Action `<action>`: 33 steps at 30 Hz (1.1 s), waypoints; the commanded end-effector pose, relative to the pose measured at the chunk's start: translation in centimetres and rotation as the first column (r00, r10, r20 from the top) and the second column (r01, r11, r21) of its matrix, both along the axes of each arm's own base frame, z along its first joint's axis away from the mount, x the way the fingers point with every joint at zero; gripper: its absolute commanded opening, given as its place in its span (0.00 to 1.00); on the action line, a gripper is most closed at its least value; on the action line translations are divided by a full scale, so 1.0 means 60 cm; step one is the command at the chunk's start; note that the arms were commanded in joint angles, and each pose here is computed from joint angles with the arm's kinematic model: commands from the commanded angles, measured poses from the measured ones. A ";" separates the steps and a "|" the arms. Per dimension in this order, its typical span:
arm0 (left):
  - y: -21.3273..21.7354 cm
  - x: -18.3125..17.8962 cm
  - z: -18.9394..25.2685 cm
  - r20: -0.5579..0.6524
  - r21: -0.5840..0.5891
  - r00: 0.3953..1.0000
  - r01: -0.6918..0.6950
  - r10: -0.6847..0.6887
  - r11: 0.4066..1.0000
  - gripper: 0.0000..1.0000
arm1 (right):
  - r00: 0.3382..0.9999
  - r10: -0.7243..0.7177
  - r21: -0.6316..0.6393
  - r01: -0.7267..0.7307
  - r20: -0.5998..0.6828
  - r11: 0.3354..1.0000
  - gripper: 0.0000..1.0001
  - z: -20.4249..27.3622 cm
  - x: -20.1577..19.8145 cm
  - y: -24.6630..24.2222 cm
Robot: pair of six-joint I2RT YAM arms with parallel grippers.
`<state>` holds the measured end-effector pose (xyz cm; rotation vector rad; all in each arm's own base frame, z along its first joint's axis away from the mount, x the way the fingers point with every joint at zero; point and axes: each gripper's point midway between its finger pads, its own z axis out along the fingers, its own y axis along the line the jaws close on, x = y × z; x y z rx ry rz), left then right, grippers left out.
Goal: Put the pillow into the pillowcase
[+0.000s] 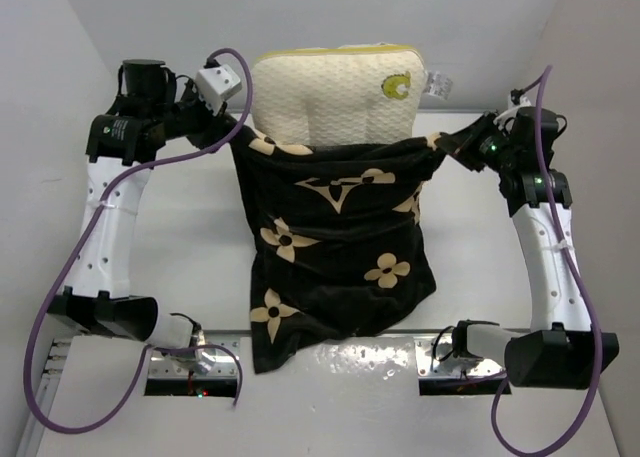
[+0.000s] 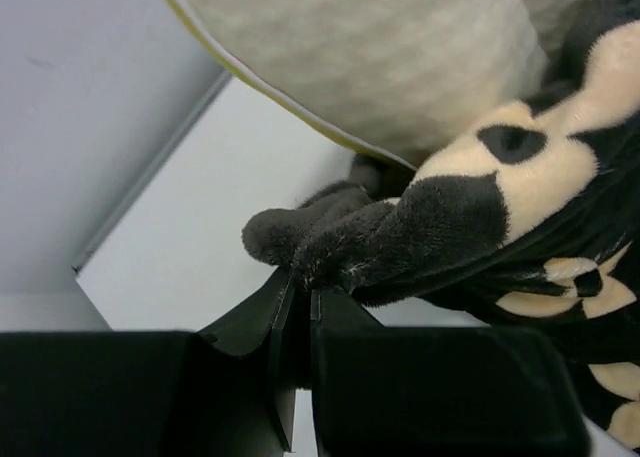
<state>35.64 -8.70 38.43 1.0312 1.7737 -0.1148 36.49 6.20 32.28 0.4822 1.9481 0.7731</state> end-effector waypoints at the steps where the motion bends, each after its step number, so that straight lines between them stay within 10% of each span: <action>1: 0.013 0.025 0.023 0.069 -0.037 0.995 -0.063 0.066 0.997 0.00 | 0.997 0.004 0.026 -0.006 0.074 1.000 0.00 0.020 0.009 0.003; 17: 0.087 -0.008 0.348 0.526 -0.204 0.802 -0.203 0.282 0.958 0.00 | 0.899 -0.135 0.030 0.135 0.417 0.990 0.00 0.263 -0.001 -0.093; 29: 0.146 -0.130 0.532 0.765 -0.278 0.522 -0.261 0.377 0.925 0.00 | 0.568 -0.085 0.036 0.096 0.819 0.995 0.00 0.558 -0.152 -0.069; 32: 0.136 -0.095 0.474 0.695 -0.255 0.625 -0.249 0.356 0.935 0.00 | 0.701 -0.127 0.126 0.053 0.702 0.991 0.00 0.457 -0.071 -0.088; 33: 0.124 -0.043 0.386 0.586 -0.223 0.743 -0.234 0.322 0.946 0.00 | 0.749 -0.105 0.148 0.010 0.654 0.989 0.00 0.418 -0.047 -0.083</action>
